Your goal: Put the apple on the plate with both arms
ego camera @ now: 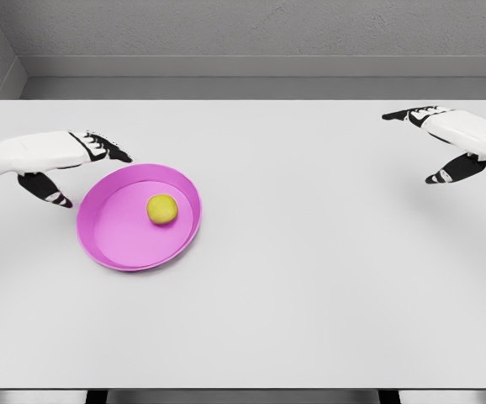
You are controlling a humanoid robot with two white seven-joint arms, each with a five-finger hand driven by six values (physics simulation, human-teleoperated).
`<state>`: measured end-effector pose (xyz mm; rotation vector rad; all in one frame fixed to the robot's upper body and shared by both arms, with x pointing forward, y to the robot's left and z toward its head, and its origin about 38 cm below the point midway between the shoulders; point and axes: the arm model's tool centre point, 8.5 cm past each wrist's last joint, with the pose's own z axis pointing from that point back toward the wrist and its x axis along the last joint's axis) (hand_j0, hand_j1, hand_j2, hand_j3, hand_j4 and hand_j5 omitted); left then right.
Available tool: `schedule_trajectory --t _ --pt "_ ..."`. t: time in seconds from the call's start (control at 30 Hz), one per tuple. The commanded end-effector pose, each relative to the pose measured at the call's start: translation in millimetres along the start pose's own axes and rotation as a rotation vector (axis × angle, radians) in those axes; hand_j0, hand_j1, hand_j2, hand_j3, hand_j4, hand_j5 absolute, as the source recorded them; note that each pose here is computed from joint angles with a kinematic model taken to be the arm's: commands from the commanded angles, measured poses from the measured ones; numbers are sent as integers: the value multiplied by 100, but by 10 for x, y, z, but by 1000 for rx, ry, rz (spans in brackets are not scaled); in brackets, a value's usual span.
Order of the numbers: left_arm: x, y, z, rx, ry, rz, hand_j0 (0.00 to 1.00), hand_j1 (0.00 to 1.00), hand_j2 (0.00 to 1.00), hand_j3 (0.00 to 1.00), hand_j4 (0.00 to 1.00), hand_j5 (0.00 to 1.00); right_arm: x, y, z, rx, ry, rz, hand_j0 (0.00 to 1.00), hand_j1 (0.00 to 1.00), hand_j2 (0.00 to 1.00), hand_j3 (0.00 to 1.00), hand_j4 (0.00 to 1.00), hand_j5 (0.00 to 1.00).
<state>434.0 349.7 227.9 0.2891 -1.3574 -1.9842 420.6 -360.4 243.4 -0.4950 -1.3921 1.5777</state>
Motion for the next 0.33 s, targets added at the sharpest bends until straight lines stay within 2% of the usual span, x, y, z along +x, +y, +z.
schedule_trajectory --t 0.0,0.3 --pt "-28 6 25 8 8 12 100 100 100 100 100 100 -5 5 3 1 1 -4 100 100 100 100 100 100" --pt "-37 -7 13 10 9 17 100 100 100 100 100 100 2 14 -2 3 -1 -3 100 100 100 100 100 100"
